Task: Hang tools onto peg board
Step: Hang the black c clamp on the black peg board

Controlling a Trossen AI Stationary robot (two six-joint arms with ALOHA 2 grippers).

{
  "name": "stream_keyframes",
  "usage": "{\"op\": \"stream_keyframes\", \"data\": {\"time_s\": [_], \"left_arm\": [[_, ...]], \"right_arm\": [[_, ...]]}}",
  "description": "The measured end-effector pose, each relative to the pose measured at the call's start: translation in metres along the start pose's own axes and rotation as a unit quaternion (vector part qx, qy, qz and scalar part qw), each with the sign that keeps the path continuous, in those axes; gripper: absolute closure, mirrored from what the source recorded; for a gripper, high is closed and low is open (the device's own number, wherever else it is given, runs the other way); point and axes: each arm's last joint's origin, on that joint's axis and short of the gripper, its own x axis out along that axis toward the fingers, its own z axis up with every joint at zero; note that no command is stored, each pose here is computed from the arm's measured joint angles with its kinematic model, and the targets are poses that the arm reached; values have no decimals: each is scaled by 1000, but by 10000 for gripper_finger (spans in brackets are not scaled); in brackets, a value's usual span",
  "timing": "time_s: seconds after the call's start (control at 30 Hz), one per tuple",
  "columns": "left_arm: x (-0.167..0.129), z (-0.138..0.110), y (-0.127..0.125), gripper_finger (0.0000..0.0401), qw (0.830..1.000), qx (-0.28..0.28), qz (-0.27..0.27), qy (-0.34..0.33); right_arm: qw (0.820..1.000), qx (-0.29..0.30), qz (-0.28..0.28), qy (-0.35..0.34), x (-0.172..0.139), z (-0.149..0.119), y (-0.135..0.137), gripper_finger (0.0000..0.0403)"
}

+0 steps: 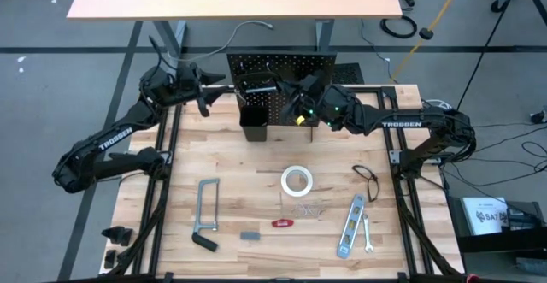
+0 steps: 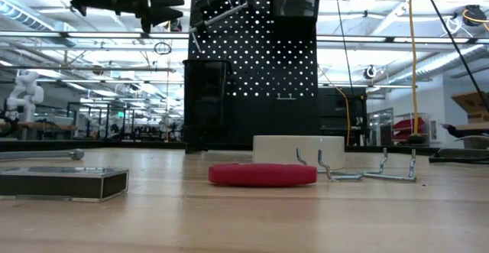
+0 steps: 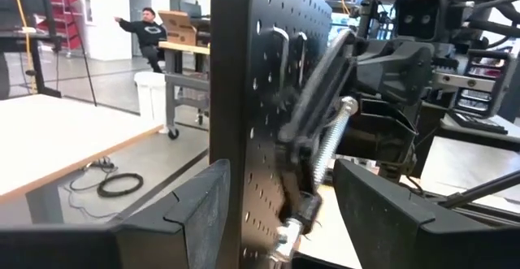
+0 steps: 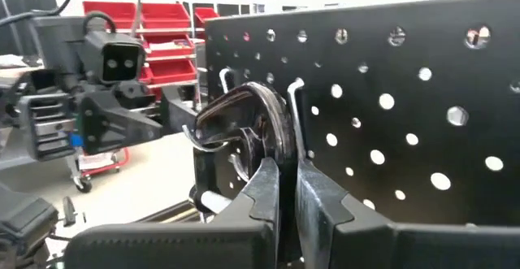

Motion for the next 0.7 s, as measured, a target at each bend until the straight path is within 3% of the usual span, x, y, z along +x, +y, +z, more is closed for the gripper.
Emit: {"op": "stream_keyframes", "data": {"time_s": [0.5, 0.7], "left_arm": [[0, 0, 0, 177, 1000, -2, -6, 2], [0, 0, 0, 177, 1000, -2, -6, 2]], "right_arm": [[1000, 2, -11, 8, 3, -1, -7, 391], [1000, 12, -12, 9, 3, -2, -7, 369]]}}
